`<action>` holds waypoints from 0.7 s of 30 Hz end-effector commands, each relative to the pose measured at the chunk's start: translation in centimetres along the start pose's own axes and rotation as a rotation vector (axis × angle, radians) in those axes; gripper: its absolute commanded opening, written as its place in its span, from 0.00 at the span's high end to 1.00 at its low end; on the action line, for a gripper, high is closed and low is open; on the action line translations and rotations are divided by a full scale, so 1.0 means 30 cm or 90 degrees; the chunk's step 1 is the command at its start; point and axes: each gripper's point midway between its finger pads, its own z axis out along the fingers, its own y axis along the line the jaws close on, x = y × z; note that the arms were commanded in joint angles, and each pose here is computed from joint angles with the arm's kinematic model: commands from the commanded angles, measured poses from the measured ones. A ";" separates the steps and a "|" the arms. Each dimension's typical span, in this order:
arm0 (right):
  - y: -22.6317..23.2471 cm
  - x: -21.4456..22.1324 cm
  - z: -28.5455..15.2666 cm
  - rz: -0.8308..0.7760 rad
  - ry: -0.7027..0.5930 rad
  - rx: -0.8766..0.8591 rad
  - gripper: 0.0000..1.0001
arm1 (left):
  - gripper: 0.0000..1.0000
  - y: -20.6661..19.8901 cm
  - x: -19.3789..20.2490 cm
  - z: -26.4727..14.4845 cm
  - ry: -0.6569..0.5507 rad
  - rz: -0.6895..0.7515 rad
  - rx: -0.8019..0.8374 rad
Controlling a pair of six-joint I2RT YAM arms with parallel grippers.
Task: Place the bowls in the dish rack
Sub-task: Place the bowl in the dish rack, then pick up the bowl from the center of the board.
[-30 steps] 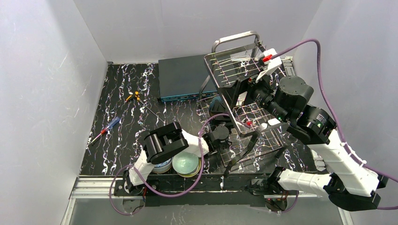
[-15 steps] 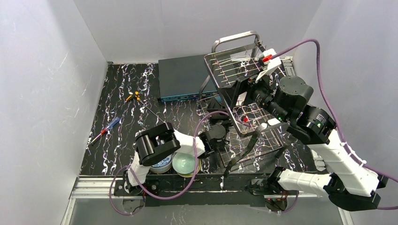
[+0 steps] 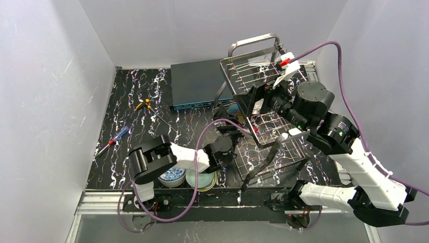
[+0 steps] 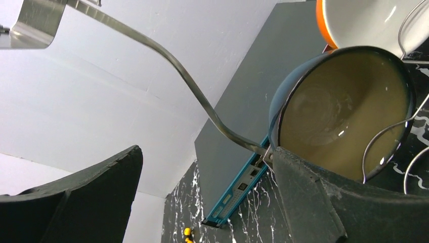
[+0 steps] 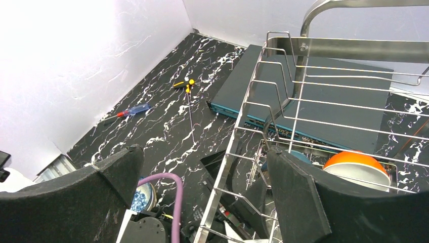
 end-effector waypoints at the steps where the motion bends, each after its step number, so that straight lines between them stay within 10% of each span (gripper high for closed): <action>1: 0.020 -0.043 0.006 0.007 -0.033 -0.015 0.01 | 0.02 0.092 -0.008 -0.040 -0.016 -0.112 -0.022; 21: 0.030 -0.027 0.025 0.012 -0.024 -0.022 0.01 | 0.02 0.034 0.198 -0.212 0.109 -0.402 0.218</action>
